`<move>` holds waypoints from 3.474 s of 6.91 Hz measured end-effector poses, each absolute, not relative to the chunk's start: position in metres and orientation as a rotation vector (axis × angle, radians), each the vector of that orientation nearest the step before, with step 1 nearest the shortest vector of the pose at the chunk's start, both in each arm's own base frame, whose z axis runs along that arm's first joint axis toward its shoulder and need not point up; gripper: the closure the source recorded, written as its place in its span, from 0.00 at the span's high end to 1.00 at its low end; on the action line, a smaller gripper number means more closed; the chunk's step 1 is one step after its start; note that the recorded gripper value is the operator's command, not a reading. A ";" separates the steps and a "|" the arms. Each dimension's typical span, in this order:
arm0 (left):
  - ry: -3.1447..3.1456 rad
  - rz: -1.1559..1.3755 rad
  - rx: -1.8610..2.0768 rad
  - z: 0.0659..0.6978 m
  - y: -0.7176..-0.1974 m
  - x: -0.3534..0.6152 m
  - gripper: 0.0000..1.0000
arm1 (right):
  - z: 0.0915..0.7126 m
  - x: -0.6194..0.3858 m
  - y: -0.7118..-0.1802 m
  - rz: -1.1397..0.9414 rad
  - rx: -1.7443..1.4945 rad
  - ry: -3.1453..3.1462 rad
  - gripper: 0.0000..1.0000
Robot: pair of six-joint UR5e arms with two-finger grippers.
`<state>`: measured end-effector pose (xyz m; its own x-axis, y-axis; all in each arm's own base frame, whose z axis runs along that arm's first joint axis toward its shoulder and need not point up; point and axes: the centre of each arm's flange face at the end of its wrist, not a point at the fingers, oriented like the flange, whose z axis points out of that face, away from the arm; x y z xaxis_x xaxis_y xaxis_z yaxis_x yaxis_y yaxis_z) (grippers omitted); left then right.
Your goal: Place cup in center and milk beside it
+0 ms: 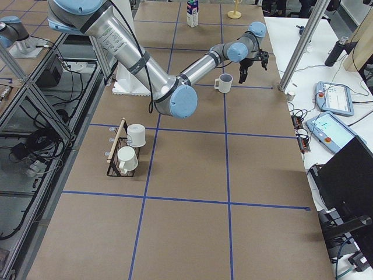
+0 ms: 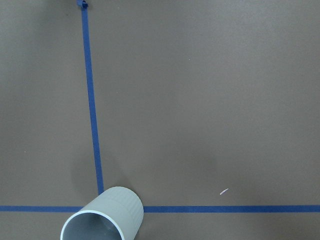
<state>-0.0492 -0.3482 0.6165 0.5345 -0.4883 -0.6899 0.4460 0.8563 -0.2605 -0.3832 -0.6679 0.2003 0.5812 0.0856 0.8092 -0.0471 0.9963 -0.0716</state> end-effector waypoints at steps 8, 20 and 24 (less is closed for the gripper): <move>0.833 -0.603 -0.120 0.625 -0.354 -0.034 0.98 | 0.214 -0.383 -0.667 0.083 -0.044 -0.937 1.00; 0.812 -0.512 -0.207 0.644 -0.348 0.005 0.84 | 0.225 -0.383 -0.664 0.086 -0.048 -0.929 1.00; 0.818 -0.501 -0.218 0.645 -0.347 0.009 0.00 | 0.227 -0.382 -0.660 0.082 -0.045 -0.930 1.00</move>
<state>0.0089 -0.3468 0.6448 0.5757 -0.5059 -0.6423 0.3415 0.8626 -0.3733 -0.3819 -0.6600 0.2273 0.5947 0.0904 0.7989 -0.0513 0.9959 -0.0745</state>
